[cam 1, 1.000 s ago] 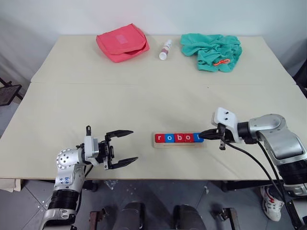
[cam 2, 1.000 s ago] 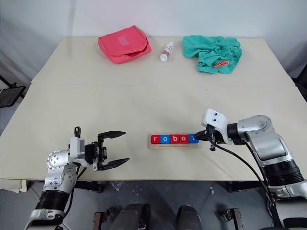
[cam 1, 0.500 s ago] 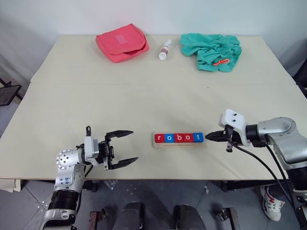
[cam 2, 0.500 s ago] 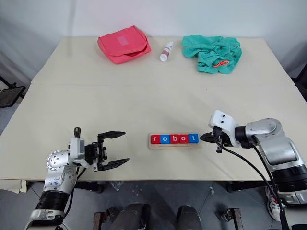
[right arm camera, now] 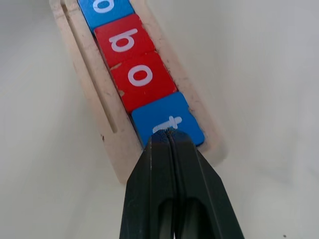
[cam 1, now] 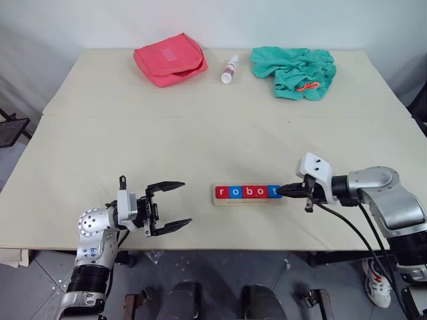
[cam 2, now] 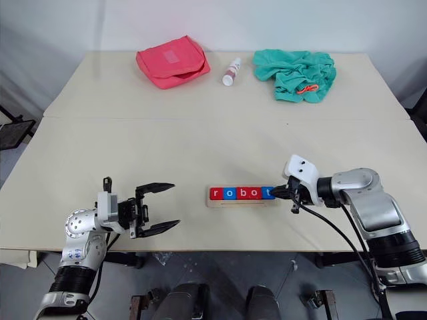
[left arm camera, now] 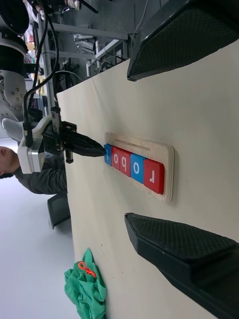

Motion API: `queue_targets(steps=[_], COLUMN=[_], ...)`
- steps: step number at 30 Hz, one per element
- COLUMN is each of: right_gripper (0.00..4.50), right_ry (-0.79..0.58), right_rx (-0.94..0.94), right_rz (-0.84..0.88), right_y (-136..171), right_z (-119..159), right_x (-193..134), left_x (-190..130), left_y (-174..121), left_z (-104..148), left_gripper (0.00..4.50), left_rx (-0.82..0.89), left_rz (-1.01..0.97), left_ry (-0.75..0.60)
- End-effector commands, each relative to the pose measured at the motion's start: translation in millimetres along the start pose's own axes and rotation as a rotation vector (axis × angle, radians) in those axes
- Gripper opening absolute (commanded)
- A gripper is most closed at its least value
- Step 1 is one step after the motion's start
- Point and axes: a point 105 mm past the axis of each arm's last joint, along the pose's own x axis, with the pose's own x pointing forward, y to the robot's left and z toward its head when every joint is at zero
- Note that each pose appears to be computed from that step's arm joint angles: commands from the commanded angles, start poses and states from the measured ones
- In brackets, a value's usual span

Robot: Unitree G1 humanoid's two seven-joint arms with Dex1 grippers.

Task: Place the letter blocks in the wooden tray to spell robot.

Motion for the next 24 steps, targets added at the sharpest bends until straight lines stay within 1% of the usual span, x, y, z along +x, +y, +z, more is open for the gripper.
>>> queue_targets(steps=[1,5,8,9,11,12,17,20,21,22,24], right_gripper=[0.02,0.02,0.02,0.19,0.64,0.94,2.68,3.81,4.03,4.47,4.47], right_ry=[-0.01,-0.033,-0.139,-0.171,-0.221,-0.24,-0.307,-0.332,-0.335,-0.345,-0.386], right_rx=[-0.021,-0.035,-0.136,-0.15,-0.137,-0.131,-0.141,-0.13,-0.131,-0.129,-0.122], right_rz=[-0.016,-0.054,-0.03,-0.03,-0.048,-0.049,-0.056,-0.029,-0.022,-0.015,-0.024], right_y=[-1.3,-6.6,0.9,1.8,-1.0,-1.9,-8.1,-6.0,-6.1,-6.2,-8.3], right_z=[5.9,6.4,2.8,-1.4,-10.6,-14.5,-29.0,-37.3,-39.3,-40.4,-42.2], right_x=[-8.4,-23.5,-48.3,-55.0,-64.4,-68.3,-85.7,-92.7,-94.1,-95.7,-101.1], left_x=[-0.7,-6.5,-18.2,-22.1,-27.3,-29.7,-40.8,-45.2,-45.4,-46.8,-52.6], left_y=[-0.7,1.5,7.9,10.1,14.7,16.7,32.4,39.8,41.8,43.3,43.9], left_z=[5.5,6.9,9.7,10.6,12.1,12.2,18.6,24.0,25.5,26.9,31.8], left_gripper=[4.5,4.5,4.5,4.5,4.5,4.5,4.5,4.5,4.5,4.5,4.5], left_rx=[0.027,0.036,0.055,0.058,0.062,0.063,0.097,0.113,0.118,0.12,0.119], left_rz=[0.001,0.021,0.068,0.086,0.115,0.125,0.222,0.275,0.284,0.292,0.303], left_ry=[-0.003,0.017,0.054,0.065,0.081,0.092,0.106,0.096,0.092,0.088,0.074])
